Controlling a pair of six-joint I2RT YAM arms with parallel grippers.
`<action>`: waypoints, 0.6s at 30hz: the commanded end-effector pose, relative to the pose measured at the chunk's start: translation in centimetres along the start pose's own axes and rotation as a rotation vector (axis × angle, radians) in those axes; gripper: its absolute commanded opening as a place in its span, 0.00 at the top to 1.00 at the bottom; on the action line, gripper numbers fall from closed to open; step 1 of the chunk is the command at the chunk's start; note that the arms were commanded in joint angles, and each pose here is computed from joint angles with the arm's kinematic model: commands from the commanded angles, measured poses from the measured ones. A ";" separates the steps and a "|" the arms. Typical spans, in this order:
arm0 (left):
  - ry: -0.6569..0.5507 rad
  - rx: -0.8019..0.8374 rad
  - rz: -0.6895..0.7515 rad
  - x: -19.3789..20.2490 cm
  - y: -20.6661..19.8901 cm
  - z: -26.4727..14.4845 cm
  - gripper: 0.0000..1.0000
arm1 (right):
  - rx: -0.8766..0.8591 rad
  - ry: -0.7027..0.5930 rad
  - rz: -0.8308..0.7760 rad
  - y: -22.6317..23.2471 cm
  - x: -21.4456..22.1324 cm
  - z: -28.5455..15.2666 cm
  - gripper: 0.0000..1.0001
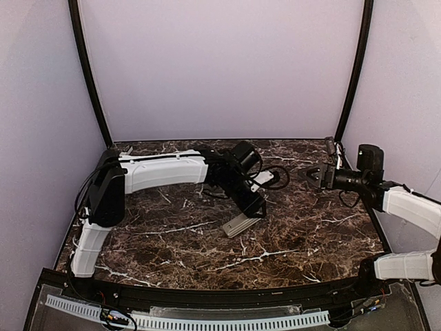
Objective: Load the batteries into the remote control
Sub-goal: Pick up the remote control from the center of the board, then pass from the left arm to the right
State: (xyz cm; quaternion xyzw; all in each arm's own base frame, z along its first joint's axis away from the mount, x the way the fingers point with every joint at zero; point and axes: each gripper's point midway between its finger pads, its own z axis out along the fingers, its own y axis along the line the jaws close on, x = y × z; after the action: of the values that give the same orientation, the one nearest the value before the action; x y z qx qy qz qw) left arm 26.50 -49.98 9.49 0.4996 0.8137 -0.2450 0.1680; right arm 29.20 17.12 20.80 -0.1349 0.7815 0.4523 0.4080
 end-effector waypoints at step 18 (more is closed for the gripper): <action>-0.800 0.398 0.187 -11.8 -9.2 -23.9 0.64 | -0.566 -0.012 -0.293 13.9 -0.6 0.5 0.11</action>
State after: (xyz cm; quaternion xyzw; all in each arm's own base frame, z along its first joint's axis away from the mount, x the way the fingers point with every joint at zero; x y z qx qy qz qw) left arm 25.12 -49.11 32.66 0.4574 0.6444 -0.4899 0.3681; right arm 22.99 23.72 26.37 -0.3032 0.6477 0.5691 0.4058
